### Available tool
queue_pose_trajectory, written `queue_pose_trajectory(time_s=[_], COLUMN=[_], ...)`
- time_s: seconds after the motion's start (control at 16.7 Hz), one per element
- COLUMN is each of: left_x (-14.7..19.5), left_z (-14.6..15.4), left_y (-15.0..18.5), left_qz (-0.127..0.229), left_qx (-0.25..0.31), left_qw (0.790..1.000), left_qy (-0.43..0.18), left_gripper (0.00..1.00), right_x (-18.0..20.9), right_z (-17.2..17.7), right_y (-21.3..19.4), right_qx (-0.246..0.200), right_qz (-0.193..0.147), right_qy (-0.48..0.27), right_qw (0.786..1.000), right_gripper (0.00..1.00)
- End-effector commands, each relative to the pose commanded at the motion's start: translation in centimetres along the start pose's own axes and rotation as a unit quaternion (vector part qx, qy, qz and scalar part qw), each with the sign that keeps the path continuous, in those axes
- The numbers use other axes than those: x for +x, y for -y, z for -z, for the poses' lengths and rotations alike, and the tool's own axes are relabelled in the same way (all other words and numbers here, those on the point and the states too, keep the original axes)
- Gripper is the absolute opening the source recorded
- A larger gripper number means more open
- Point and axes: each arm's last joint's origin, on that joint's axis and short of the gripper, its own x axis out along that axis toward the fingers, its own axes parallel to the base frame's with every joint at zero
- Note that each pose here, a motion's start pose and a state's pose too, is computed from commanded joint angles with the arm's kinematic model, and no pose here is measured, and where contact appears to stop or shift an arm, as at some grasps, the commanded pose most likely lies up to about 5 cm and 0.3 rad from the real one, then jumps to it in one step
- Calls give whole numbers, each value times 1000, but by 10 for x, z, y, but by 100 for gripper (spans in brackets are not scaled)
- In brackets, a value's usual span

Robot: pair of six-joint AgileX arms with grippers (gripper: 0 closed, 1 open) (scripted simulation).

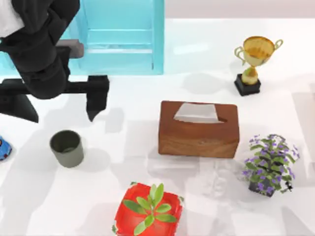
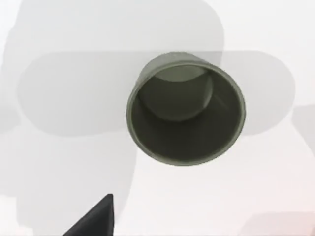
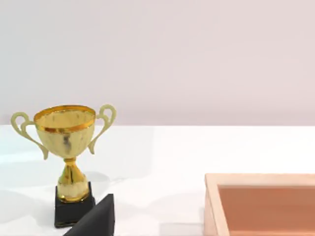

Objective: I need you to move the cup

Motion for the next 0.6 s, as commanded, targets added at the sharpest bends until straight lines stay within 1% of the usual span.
queue_pose_trajectory(time_s=[0.18,0.6], left_x=[8,10], left_z=[-14,-16], left_y=[12,12], left_qz=[-13,-15], left_qx=[0,-1], left_qw=[999,999], left_qy=[-33,-36], left_gripper=[100,100], right_x=[0,0], right_z=[0,0], right_y=[0,0], right_qx=[0,0], right_qz=[0,0], right_qy=[0,0], right_qw=[1000,1000], right_gripper=[100,100])
